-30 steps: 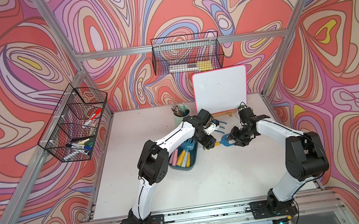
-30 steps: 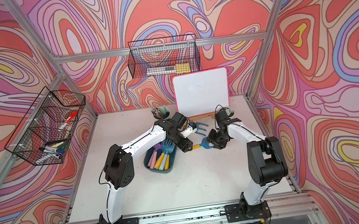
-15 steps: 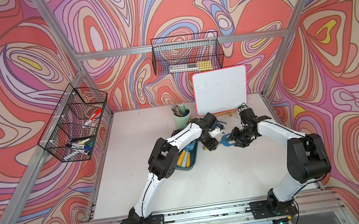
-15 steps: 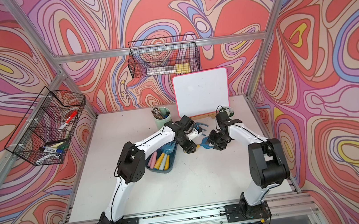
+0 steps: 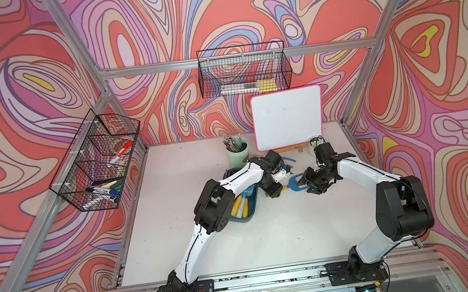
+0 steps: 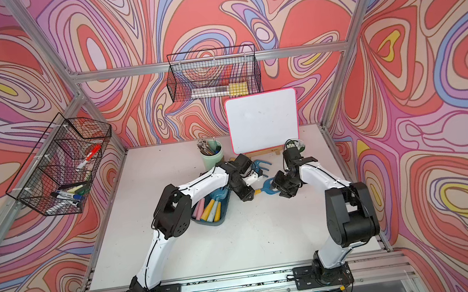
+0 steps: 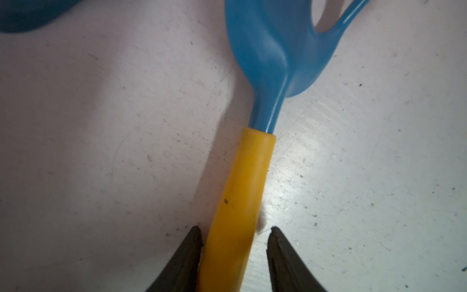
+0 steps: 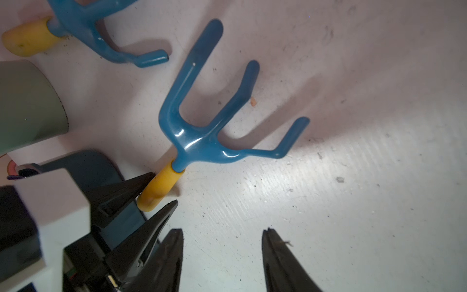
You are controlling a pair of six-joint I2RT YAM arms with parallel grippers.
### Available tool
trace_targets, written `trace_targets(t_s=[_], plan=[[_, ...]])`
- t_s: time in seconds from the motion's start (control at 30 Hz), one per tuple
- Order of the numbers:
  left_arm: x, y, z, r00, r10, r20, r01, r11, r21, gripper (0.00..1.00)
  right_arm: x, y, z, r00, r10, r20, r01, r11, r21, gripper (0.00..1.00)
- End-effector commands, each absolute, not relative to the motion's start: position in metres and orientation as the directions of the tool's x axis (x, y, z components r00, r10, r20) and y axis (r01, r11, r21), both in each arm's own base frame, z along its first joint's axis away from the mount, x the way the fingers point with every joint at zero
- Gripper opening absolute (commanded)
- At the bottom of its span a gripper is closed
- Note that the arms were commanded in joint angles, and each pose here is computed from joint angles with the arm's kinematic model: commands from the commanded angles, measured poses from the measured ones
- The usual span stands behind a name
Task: Put the rake into the storage box
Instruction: Pick up the rake at the center of the board.
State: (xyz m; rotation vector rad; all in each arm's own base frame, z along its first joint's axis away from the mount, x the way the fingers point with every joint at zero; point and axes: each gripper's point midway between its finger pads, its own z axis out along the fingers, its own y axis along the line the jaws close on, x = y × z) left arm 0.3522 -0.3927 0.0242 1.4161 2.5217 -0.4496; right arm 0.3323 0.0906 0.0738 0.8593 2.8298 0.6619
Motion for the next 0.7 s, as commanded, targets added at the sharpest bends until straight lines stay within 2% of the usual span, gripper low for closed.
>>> trace_targets(t_s=[0.0,0.13,0.3,0.47,0.67], plan=[[0.320,-0.380,-0.004,-0.536,0.815,-0.222,0.843,0.499,-0.202,0.35,0.332,0.089,0.074,-0.824,0.566,0.022,0.514,0.730,0.451,0.51],[0.303,-0.380,-0.003,-0.523,0.828,-0.203,0.850,0.491,-0.190,0.19,0.332,0.088,0.071,-0.819,0.573,0.027,0.521,0.723,0.454,0.50],[0.296,-0.386,0.016,-0.535,0.809,-0.243,0.844,0.500,-0.193,0.06,0.333,0.089,0.069,-0.820,0.572,0.038,0.522,0.718,0.460,0.50],[0.302,-0.387,0.059,-0.562,0.763,-0.320,0.826,0.536,-0.173,0.00,0.334,0.083,0.068,-0.811,0.584,0.030,0.531,0.715,0.454,0.50],[0.304,-0.371,0.091,-0.593,0.727,-0.345,0.796,0.593,-0.118,0.00,0.350,0.081,0.089,-0.805,0.591,-0.038,0.490,0.701,0.518,0.50]])
